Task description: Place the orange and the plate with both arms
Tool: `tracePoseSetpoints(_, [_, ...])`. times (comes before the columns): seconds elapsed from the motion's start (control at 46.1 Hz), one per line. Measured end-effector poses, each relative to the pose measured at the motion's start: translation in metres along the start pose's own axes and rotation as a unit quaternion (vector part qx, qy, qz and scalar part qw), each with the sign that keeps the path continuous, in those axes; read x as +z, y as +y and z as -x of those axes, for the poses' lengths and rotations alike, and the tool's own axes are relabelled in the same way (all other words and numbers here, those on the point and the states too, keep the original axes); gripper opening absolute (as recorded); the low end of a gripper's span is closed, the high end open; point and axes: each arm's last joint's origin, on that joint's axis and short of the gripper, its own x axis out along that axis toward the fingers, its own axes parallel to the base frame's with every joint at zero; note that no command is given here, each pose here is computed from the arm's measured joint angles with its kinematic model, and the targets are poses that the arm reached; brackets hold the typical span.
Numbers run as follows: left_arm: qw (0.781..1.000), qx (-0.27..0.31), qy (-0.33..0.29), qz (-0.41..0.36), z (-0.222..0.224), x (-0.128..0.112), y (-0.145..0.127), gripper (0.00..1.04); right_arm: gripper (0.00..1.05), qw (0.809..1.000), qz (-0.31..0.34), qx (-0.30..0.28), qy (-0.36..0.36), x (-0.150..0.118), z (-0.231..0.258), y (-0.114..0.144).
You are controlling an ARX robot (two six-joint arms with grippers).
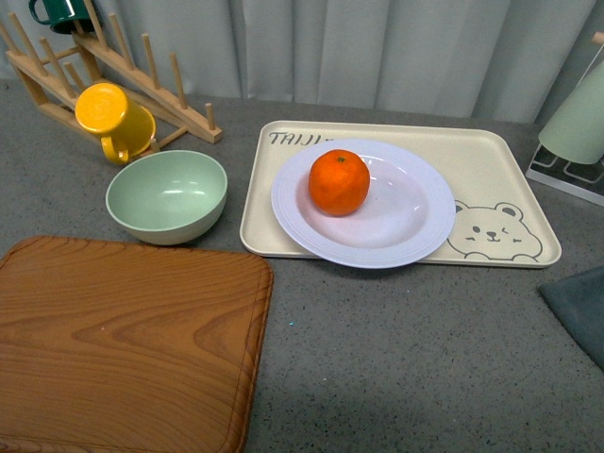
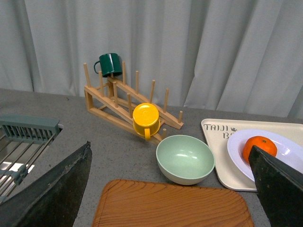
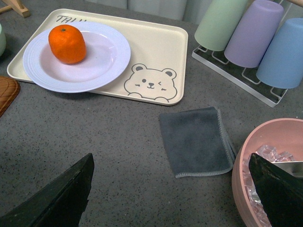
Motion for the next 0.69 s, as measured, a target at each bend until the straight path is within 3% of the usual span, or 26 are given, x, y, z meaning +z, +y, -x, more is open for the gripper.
tracePoseSetpoints(0.13, [1.0,0.0,0.0,0.0,0.0,0.0,0.0,0.98,0.96,1.0,0.0,0.0,0.0,0.0,0.0,0.0])
tracePoseSetpoints(0.195, [1.0,0.0,0.0,0.0,0.0,0.0,0.0,0.98,0.9,0.998,-0.002,-0.036,-0.044,0.0,-0.002,0.001])
tracePoseSetpoints(0.26, [1.0,0.0,0.0,0.0,0.0,0.0,0.0,0.98,0.8,0.987,-0.015,-0.072,-0.142,0.0,-0.003,0.005])
tracePoseSetpoints(0.369, [1.0,0.001,0.0,0.0,0.0,0.0,0.0,0.98,0.64,0.971,-0.036,-0.067,-0.226,0.01,0.004,0.007])
tracePoseSetpoints(0.694, [1.0,0.001,0.0,0.0,0.0,0.0,0.0,0.98,0.05,0.97,-0.057,-0.065,-0.228,0.009,0.003,0.007])
